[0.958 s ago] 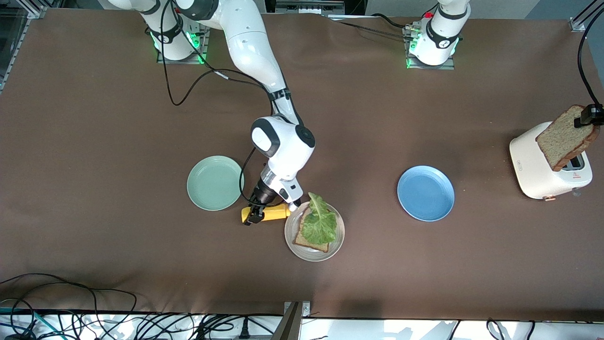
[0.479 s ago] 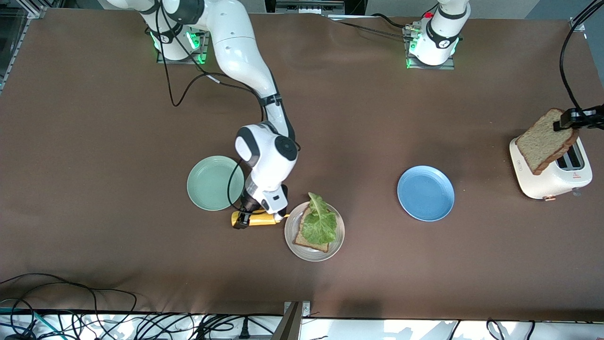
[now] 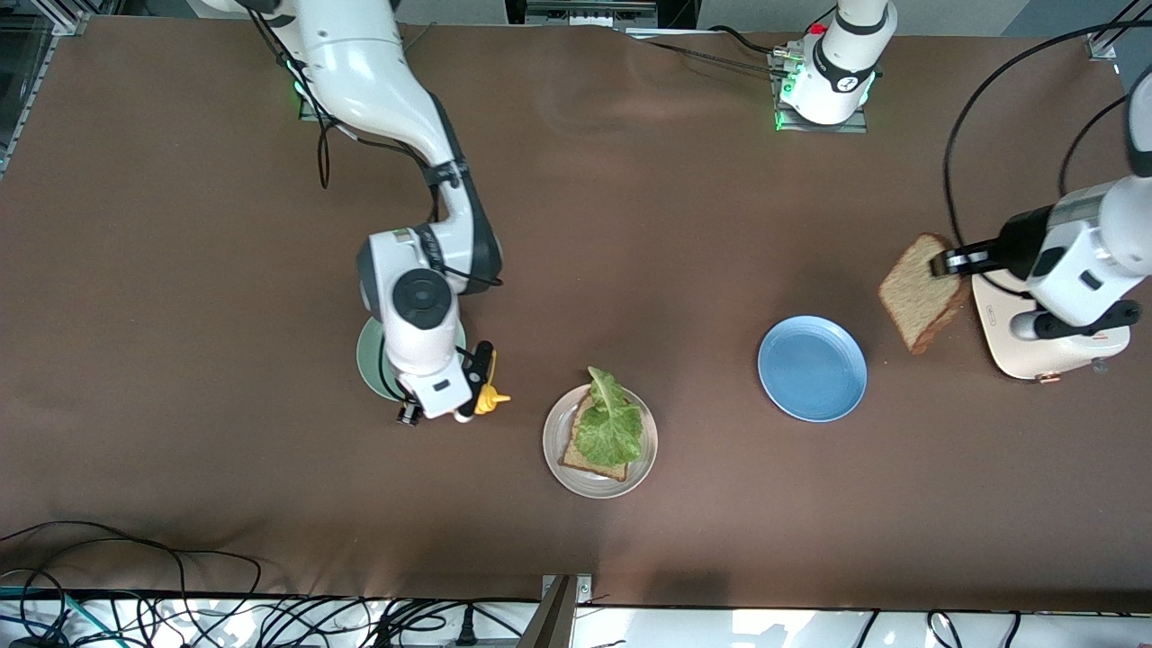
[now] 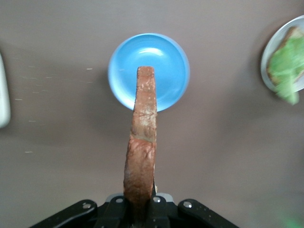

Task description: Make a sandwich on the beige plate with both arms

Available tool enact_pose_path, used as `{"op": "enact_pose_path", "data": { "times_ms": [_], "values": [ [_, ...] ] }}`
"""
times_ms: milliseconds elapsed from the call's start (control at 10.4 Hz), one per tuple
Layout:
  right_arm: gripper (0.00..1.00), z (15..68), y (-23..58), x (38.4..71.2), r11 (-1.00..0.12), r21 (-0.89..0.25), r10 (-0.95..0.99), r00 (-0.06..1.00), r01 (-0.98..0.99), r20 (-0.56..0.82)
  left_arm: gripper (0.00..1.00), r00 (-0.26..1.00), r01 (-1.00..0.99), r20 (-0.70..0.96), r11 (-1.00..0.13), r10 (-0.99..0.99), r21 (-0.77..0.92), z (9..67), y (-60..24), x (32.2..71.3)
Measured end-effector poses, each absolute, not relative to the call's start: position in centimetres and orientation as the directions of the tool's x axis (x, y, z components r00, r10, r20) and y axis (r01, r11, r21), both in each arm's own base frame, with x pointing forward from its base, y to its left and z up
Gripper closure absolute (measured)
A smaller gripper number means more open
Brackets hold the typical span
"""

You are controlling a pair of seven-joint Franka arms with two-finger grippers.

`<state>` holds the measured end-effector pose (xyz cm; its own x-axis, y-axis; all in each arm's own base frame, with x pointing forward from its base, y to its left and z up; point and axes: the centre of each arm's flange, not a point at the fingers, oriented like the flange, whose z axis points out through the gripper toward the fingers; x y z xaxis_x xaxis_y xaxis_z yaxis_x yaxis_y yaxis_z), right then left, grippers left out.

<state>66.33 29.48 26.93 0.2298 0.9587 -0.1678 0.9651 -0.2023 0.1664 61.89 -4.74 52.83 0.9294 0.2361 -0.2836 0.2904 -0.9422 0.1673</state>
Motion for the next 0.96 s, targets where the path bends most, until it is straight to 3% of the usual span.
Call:
{"op": "enact_pose_path", "data": {
  "times_ms": [287,575,958],
  "values": [
    [0.62,29.0,23.7,64.5,-0.160,0.027,0.985,0.161,0.987,-0.061,0.91,0.876,0.462,-0.276,-0.853,0.395,0.244,51.9,-9.6,63.8],
    [0.62,29.6,15.5,64.6,-0.058,-0.117,0.995,0.067,0.991,0.077,0.91,0.818,0.572,-0.275,-0.766,0.506,0.292,47.8,-19.0,65.7],
    [0.62,27.4,3.8,64.7,0.153,-0.158,0.931,-0.089,0.975,0.353,0.91,0.763,0.646,-0.331,-0.640,0.555,0.416,40.6,-27.6,67.4]
  ]
}}
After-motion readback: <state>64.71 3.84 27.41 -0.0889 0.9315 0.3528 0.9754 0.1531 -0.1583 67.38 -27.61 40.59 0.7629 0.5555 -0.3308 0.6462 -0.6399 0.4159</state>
